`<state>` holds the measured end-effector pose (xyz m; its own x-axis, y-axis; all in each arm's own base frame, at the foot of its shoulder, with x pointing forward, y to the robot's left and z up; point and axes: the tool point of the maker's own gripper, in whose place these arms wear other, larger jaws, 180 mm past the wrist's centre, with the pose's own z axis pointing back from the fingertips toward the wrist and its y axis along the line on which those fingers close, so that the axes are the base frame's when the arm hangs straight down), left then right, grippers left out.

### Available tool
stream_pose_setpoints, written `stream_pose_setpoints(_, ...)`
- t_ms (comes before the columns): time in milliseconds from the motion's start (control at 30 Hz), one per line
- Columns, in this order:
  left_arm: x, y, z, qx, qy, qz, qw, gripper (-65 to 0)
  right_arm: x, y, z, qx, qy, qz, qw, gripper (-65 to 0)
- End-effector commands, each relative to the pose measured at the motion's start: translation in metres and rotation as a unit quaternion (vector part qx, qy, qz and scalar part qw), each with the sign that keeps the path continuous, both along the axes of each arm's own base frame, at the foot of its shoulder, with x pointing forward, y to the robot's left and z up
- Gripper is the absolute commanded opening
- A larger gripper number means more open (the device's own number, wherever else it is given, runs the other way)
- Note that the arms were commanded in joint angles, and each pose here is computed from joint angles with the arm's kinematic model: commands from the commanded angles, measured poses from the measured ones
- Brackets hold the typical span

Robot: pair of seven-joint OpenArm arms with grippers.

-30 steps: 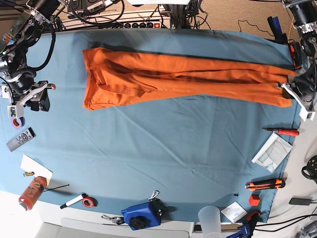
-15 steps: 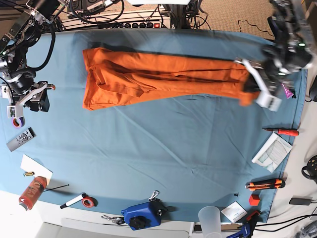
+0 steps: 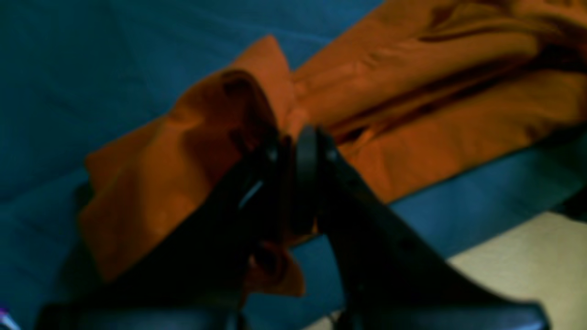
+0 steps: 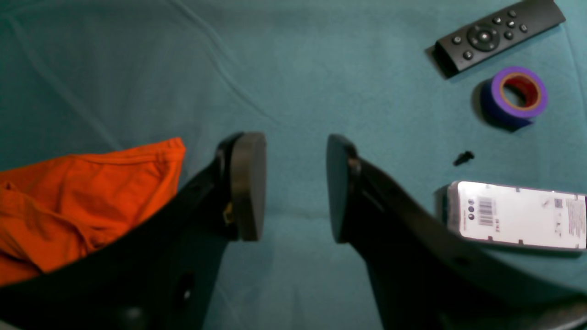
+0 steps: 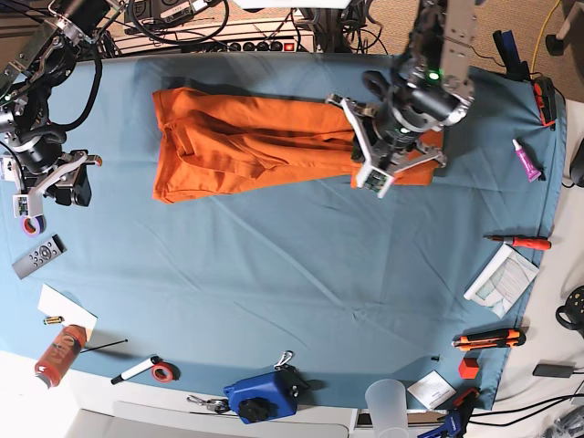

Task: Layout the t-shirt on the table in an organized manner, then fold the t-shirt properly
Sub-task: 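Release the strip and grasp its end with the left gripper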

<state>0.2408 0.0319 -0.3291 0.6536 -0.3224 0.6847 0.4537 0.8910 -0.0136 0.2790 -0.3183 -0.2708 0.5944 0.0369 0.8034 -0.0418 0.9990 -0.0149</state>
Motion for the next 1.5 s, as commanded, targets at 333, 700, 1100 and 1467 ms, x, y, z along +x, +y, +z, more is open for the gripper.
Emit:
stream_pose_setpoints(333,-0.003,-0.055,0.027,-0.06,-0.053,-0.067,0.995,-35.9,0.007,-0.003,0.018,-0.01,-0.033,0.003,0.9994,-42.7)
stream_pose_setpoints(700,0.013,0.015,0.067,0.041,-0.131,0.06,0.989,-36.0,0.007,-0.003,0.018,-0.01,-0.033,0.004,0.9994,-42.7)
stream_pose_setpoints(1100,-0.02,0.042,-0.004,-0.006,0.01,0.062,0.998,-36.4,0.01,0.006,0.025,0.013,-0.05,0.018,0.9985,-42.7)
stream_pose_setpoints(1467,0.001,0.037,-0.026,-0.024,0.03,0.055,0.998,-36.7,0.008,0.007,0.021,0.013,-0.037,0.02,0.999,-39.2)
